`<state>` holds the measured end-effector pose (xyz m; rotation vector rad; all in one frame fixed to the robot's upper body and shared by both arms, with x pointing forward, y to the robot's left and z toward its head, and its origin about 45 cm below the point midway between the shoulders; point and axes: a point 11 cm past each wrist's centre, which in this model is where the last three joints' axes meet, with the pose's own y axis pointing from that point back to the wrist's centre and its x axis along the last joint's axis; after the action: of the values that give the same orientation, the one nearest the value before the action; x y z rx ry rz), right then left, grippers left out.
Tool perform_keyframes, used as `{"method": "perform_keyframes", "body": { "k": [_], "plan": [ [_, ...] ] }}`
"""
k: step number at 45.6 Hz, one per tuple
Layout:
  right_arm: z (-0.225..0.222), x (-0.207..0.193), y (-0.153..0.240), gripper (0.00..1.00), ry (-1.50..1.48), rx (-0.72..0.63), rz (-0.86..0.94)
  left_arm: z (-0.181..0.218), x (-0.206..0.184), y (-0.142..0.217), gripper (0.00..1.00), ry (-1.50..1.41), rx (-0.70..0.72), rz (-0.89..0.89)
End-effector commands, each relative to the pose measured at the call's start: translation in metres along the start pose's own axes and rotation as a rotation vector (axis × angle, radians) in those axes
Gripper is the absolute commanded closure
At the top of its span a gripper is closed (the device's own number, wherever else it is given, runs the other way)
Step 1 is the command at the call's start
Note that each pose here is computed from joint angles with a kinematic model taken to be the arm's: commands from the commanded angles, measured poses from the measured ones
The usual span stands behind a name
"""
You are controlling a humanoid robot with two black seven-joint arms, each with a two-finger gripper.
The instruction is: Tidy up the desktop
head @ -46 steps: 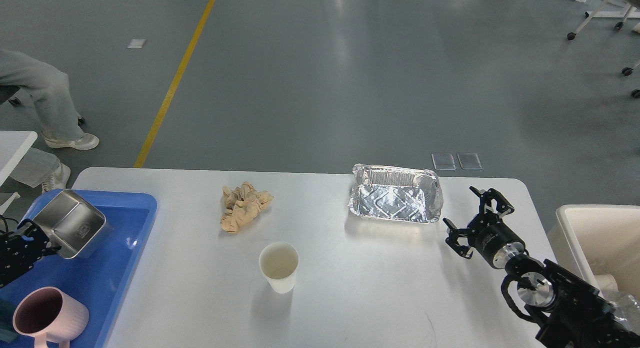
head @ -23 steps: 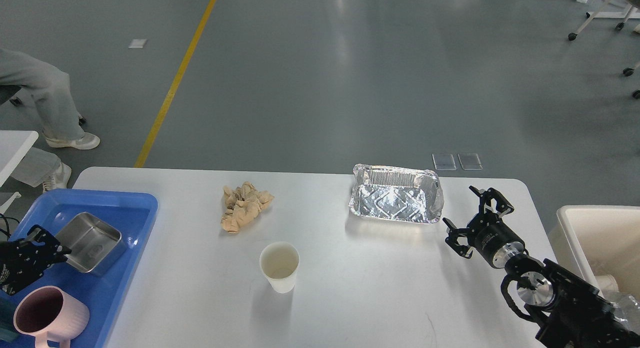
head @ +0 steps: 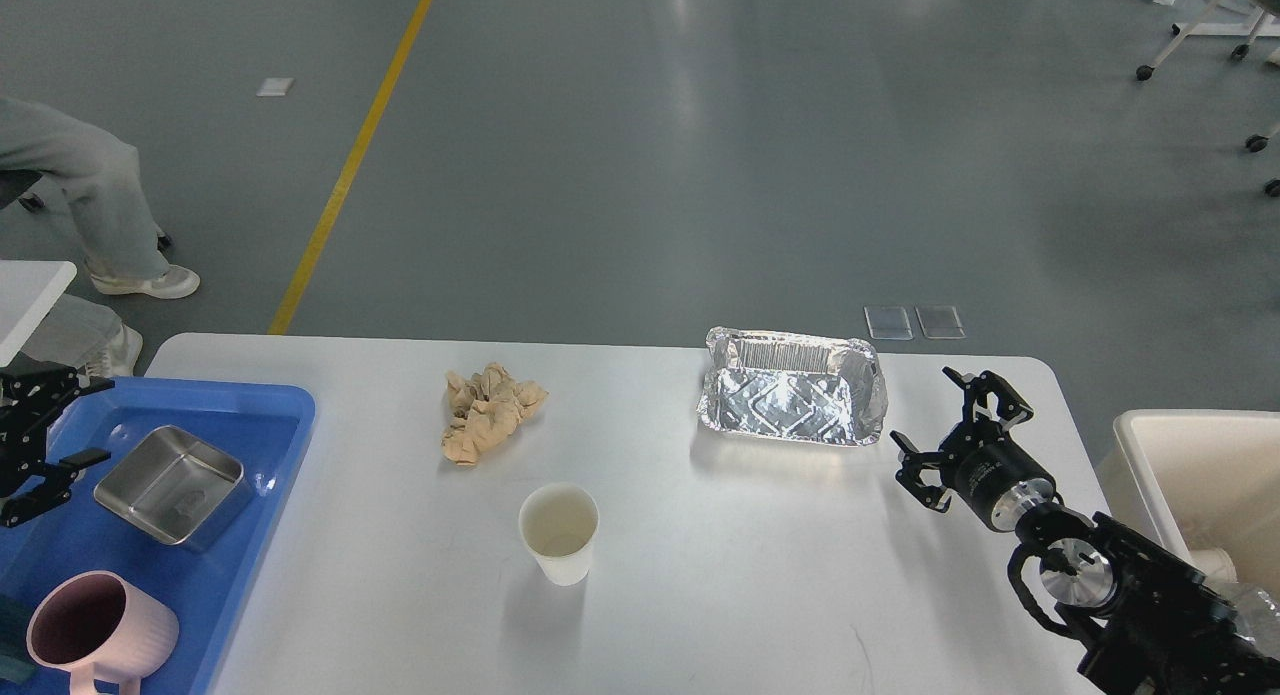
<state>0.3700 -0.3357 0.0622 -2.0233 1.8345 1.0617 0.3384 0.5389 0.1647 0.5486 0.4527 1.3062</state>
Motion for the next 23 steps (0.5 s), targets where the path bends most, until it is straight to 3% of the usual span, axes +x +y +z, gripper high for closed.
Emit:
{"method": "perform_keyframes", "body": {
  "k": [1, 12, 23],
  "plan": [
    [-0.01, 0.004, 0.001, 0.0, 0.012, 0.013, 0.007, 0.045, -0.001, -0.006, 0.03, 0.04, -0.126, 0.021],
    [-0.032, 0.016, 0.007, 0.0, 0.03, 0.046, 0.027, 0.104, 0.0, -0.008, 0.03, 0.133, -0.315, 0.056],
    [-0.062, 0.023, 0.01, 0.0, 0.051, 0.091, 0.043, 0.178, -0.038, -0.022, 0.03, 0.162, -0.5, -0.056]
  ]
}}
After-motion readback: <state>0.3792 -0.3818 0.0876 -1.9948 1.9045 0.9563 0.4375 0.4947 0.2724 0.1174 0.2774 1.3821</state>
